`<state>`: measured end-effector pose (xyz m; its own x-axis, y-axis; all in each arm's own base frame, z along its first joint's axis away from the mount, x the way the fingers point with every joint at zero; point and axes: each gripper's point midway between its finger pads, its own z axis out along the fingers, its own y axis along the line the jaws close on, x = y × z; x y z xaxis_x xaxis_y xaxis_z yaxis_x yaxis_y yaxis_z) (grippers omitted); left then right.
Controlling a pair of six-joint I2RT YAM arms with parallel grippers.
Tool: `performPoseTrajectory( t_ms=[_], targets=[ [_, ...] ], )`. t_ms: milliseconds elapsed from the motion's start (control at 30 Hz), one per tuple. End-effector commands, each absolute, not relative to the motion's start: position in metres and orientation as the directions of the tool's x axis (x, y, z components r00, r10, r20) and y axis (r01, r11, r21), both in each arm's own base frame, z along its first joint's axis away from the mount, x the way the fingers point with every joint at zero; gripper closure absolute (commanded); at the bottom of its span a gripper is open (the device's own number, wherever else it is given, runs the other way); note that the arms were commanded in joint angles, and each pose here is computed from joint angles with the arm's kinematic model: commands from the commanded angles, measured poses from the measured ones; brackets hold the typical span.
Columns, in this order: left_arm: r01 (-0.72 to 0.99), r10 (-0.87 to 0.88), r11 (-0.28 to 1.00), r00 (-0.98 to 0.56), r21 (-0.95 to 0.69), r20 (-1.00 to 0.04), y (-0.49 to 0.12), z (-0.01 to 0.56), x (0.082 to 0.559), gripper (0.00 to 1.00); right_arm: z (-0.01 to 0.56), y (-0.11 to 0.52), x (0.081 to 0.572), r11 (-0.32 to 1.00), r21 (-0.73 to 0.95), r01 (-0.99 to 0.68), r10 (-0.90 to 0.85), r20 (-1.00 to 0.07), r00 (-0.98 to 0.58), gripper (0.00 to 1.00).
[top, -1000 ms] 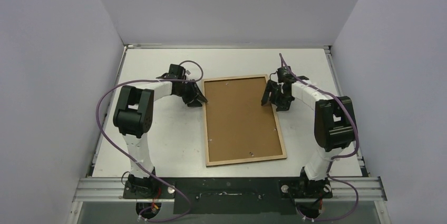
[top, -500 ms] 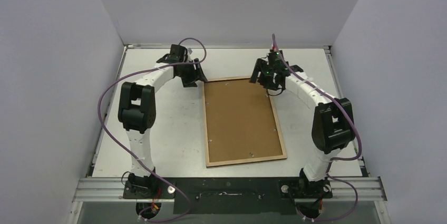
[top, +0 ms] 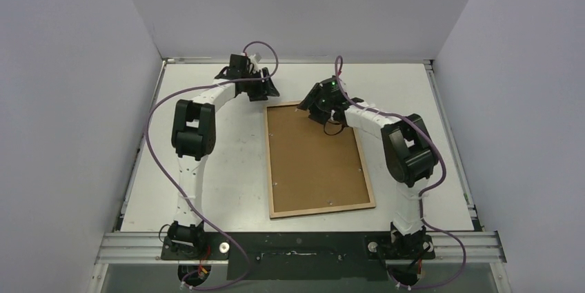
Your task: Put the photo into the frame
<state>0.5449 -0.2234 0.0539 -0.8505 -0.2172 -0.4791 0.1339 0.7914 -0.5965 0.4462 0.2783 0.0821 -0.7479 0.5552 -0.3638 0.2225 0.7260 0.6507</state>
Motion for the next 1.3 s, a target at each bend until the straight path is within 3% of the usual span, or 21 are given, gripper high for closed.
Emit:
performPoseTrajectory(
  t_ms=[0,567,1267],
  targets=[
    [0.267,-0.201,0.724,-0.8,-0.636,-0.565,-0.245,0.083,0.568,0.45,0.094,0.283,0.479,0.646,0.715,0.268,0.675,-0.37,-0.638,0.44],
    [0.313,-0.125,0.666,-0.848,-0.677,-0.515,-0.25,0.064,0.549,0.57,0.054,0.314,0.501,0.558,0.756,0.341,0.729,-0.25,-0.637,0.5],
    [0.322,-0.09,0.618,-0.877,-0.717,-0.472,-0.255,0.056,0.536,0.64,0.031,0.327,0.502,0.521,0.761,0.386,0.758,-0.204,-0.62,0.51]
  ],
)
